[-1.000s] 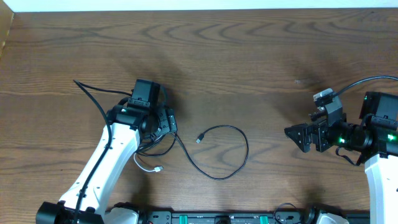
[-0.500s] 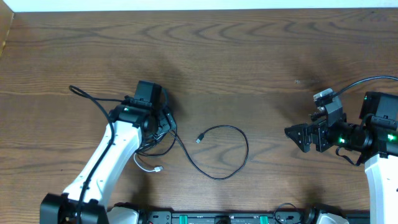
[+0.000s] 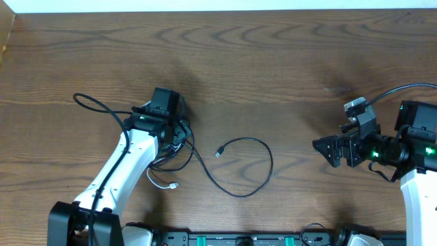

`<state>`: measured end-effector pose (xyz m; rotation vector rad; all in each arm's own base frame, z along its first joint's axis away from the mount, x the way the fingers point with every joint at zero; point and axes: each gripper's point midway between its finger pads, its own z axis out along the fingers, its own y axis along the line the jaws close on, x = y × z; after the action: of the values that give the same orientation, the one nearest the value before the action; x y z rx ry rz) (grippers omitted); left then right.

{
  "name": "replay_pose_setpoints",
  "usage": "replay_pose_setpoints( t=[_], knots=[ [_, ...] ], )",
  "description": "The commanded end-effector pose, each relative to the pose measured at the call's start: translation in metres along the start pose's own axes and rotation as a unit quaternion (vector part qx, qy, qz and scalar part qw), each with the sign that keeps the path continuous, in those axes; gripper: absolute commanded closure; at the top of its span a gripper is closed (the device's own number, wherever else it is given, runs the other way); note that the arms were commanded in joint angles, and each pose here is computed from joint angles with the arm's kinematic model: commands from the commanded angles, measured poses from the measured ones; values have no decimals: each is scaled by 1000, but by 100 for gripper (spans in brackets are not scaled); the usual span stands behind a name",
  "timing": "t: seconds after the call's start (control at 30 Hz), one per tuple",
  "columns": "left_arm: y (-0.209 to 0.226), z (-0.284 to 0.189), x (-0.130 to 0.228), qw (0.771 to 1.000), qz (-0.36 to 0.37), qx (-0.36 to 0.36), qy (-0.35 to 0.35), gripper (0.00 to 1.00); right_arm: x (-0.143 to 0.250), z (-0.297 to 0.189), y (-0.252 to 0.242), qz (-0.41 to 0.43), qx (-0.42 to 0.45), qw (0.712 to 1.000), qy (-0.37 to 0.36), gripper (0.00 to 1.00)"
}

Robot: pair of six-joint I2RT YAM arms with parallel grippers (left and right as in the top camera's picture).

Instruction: Untangle cables

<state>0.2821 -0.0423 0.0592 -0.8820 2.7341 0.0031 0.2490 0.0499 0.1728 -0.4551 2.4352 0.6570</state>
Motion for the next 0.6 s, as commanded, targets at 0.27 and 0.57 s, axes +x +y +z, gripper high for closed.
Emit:
replay_pose_setpoints(
  t=[0.27,0.57],
  knots=[
    [12,23,7,999,-10,-48,15,14,-4,-1,3,-10,-5,1000,-4,1],
    [11,24,6,999,-10,-47,15,43,-3,-1,2,-10,0,1000,-2,2]
  ],
)
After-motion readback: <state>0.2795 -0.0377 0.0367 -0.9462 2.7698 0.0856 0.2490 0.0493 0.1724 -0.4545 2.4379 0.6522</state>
